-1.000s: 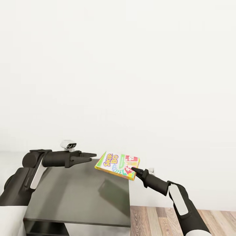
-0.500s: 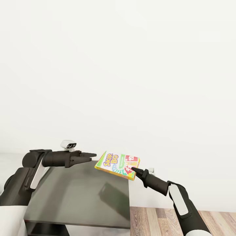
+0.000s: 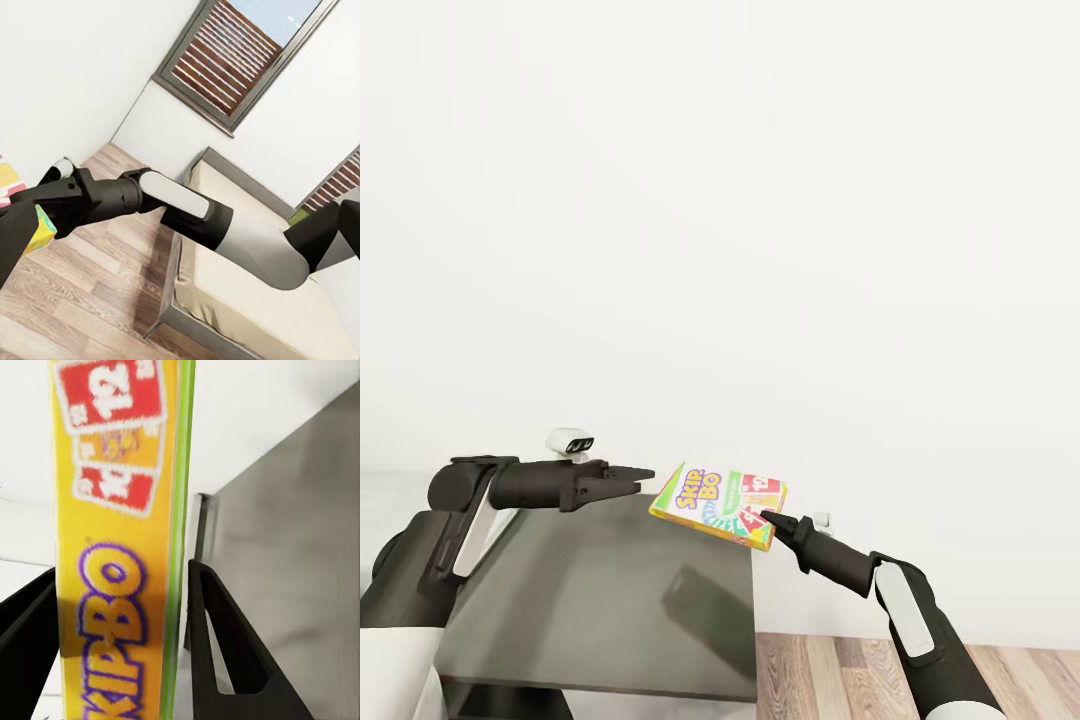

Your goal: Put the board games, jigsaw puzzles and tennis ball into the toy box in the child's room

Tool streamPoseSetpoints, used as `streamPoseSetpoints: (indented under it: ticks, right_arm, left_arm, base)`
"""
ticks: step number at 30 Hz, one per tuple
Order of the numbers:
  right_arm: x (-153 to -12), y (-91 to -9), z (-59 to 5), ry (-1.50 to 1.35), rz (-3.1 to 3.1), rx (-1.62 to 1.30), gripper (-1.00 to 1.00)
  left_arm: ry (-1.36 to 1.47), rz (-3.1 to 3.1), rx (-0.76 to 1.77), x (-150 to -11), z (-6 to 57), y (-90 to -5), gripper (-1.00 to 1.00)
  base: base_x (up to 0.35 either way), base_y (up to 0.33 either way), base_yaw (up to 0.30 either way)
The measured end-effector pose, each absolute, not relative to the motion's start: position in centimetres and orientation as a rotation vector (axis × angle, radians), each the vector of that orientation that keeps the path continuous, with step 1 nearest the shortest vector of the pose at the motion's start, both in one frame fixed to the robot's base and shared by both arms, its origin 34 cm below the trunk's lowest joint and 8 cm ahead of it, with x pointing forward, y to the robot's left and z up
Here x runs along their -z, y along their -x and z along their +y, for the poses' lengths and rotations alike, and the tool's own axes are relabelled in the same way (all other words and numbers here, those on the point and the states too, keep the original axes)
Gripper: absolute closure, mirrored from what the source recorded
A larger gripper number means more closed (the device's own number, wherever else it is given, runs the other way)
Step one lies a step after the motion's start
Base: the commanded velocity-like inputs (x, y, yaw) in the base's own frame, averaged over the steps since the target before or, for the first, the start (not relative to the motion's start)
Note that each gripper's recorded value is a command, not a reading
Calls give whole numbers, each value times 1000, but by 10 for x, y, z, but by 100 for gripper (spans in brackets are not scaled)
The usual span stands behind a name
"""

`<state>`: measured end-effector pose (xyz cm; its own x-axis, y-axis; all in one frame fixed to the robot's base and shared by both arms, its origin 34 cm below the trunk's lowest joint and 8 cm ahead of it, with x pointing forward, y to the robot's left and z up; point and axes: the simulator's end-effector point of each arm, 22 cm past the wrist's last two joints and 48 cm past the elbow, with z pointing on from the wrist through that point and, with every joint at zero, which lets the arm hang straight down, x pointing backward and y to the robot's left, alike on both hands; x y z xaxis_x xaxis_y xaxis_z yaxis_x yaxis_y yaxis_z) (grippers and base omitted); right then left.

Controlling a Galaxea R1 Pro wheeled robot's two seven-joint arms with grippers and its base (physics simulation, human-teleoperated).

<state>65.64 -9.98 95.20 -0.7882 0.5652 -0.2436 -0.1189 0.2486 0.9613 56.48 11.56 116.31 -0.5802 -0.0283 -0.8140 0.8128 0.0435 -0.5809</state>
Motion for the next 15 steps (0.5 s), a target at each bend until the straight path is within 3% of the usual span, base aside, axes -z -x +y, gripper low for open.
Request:
streamPoseSetpoints:
  ticks: [15]
  right_arm:
    - [-972,-652,-91,-398,1966,-1598,100]
  left_arm:
    - [-795,1689,1590,-1176,117,-566,-100]
  base:
    - [0,0,0]
